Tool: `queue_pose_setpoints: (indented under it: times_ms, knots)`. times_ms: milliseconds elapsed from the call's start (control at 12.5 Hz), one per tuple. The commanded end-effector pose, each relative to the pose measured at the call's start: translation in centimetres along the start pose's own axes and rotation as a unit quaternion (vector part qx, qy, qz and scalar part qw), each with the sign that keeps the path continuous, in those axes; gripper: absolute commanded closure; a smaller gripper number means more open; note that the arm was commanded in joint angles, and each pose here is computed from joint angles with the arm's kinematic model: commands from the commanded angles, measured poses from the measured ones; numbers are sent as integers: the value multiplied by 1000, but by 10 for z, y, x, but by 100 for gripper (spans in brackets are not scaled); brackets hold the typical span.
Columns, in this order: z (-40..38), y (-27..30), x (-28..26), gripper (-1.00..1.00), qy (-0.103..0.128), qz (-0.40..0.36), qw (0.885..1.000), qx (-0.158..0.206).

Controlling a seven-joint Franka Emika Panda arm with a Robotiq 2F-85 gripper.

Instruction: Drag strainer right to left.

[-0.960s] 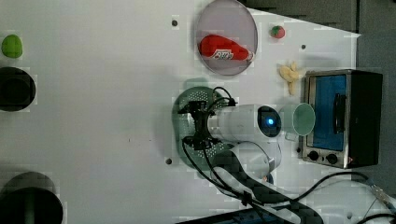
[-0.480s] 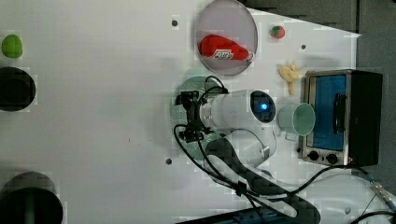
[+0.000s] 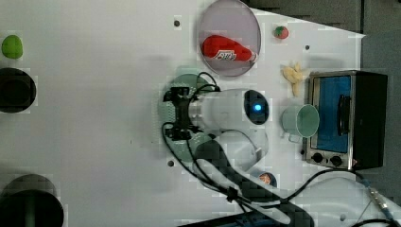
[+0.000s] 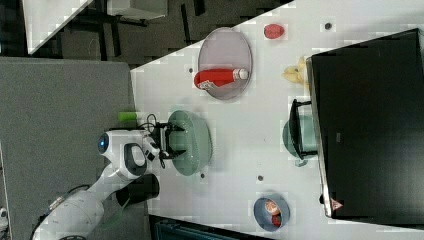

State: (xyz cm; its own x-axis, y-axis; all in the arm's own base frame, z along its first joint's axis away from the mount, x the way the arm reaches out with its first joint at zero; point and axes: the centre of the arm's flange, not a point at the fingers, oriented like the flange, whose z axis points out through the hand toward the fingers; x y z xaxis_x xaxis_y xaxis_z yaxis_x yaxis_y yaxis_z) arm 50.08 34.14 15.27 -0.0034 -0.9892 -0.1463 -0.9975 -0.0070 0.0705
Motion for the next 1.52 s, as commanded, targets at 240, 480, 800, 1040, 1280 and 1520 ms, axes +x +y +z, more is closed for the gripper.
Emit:
queue_pose_setpoints:
  times_ms: [240,480,800,1040,1280,1520]
  knots:
    - [7,14,-52,-100,-10,15,1000,0]
    - [11,18,-66,-100,-13,5,1000,0]
    - [14,20,-81,-100,-19,-1,1000,4]
    - [10,19,-84,-100,-19,-2,1000,1]
    - [-37,-2,-61,-100,15,-99,994,33]
    - [-132,-33,-15,-100,36,-162,985,48]
